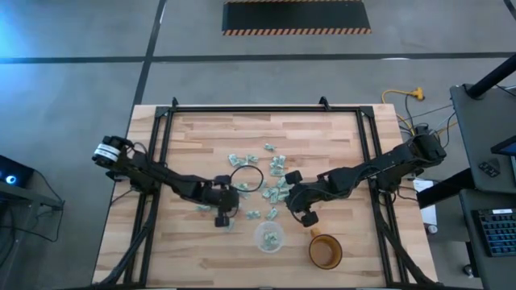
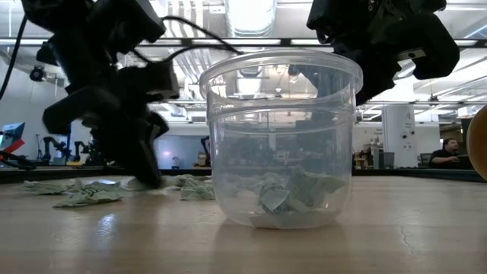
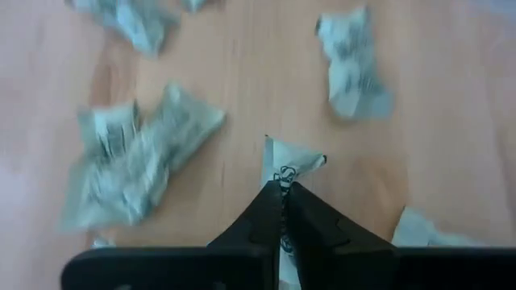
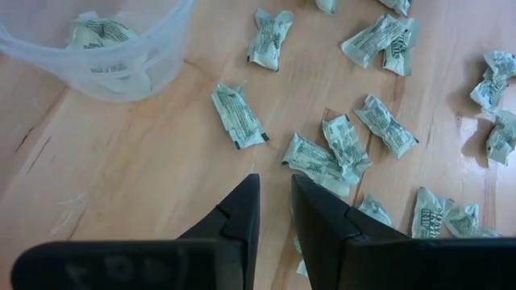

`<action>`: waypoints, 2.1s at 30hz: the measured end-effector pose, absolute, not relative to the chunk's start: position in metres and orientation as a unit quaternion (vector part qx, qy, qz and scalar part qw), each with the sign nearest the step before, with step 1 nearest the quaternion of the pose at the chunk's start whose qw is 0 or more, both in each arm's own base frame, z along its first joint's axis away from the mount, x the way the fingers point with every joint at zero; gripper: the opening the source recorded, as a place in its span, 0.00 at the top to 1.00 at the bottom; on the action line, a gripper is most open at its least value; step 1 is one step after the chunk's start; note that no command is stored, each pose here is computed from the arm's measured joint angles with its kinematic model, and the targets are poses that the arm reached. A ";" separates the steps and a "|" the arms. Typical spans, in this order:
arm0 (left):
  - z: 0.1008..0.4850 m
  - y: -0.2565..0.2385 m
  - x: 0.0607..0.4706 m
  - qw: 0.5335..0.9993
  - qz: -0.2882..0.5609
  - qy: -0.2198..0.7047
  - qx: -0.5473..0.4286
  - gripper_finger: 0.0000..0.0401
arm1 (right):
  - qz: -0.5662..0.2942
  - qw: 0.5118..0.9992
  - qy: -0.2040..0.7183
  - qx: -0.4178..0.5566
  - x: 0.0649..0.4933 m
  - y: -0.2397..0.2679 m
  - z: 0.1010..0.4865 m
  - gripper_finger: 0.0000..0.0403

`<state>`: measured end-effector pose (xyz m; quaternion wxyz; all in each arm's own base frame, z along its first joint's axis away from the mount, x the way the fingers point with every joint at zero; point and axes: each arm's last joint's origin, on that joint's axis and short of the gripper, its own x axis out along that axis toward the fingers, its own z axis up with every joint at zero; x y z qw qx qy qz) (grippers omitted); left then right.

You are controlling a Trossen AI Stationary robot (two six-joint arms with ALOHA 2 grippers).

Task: Pick and place Stevia / Truvia into bins
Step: Put the stevia packet into the transparent bin

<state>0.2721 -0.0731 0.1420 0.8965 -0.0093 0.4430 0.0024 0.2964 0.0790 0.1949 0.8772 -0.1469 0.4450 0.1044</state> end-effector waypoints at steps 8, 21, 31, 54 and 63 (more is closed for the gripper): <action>0.183 -0.082 0.286 0.927 -0.032 0.372 0.027 1.00 | 0.104 0.876 0.448 -0.147 0.296 0.079 0.194 0.85; 0.214 -0.125 0.308 0.959 -0.210 0.174 0.073 1.00 | 0.109 0.872 0.448 -0.161 0.295 0.079 0.194 0.85; 0.192 -0.138 0.335 0.955 -0.224 0.171 0.092 1.00 | 0.102 0.872 0.445 -0.179 0.296 0.078 0.194 0.85; 0.236 -0.081 0.289 0.935 -0.040 0.303 0.180 0.56 | 0.018 0.867 0.472 -0.160 0.302 0.028 0.192 0.86; 0.240 -0.065 0.261 0.947 0.007 0.287 0.143 0.56 | 0.016 0.861 0.493 -0.119 0.304 -0.028 0.182 0.86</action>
